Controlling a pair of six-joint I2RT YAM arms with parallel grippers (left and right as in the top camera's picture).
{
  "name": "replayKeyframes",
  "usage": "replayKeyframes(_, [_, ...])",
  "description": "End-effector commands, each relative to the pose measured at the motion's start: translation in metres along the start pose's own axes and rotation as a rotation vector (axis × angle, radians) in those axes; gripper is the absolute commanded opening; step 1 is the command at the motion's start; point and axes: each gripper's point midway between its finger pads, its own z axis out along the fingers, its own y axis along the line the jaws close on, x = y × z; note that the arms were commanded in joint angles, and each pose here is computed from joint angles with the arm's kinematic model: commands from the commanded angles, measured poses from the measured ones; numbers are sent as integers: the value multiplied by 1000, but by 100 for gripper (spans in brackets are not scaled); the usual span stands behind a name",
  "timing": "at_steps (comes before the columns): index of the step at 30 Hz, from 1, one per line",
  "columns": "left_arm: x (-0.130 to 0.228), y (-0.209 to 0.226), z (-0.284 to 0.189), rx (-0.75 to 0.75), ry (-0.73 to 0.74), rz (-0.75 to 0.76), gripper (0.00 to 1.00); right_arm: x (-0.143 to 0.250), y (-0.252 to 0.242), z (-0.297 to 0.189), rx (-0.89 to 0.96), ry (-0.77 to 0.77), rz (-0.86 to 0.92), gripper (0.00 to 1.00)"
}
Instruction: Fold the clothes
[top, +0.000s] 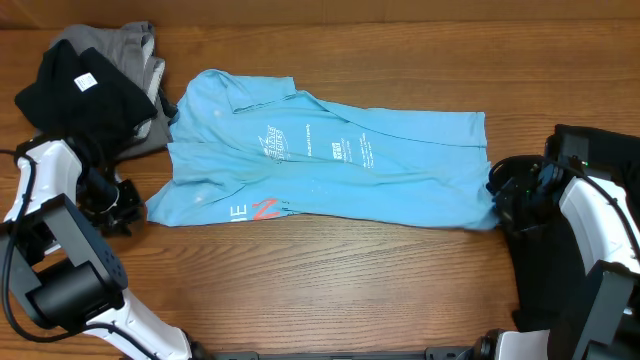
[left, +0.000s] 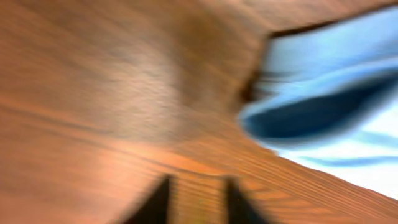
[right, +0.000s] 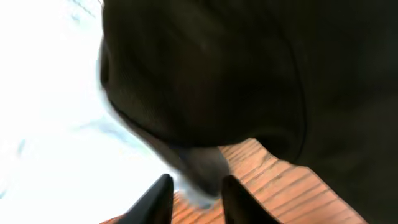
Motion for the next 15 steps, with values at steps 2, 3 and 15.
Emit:
replayKeyframes(2, [-5, -29, -5, 100, -44, 87, 66, -11, 2, -7, 2, -46, -7, 32])
replayKeyframes(3, [-8, -29, -2, 100, -55, 90, 67, -11, 3, -7, -2, -45, -8, 33])
replayKeyframes(15, [-16, -25, 32, 98, -117, 71, 4, -1, 9, -5, -49, 3, -5, 38])
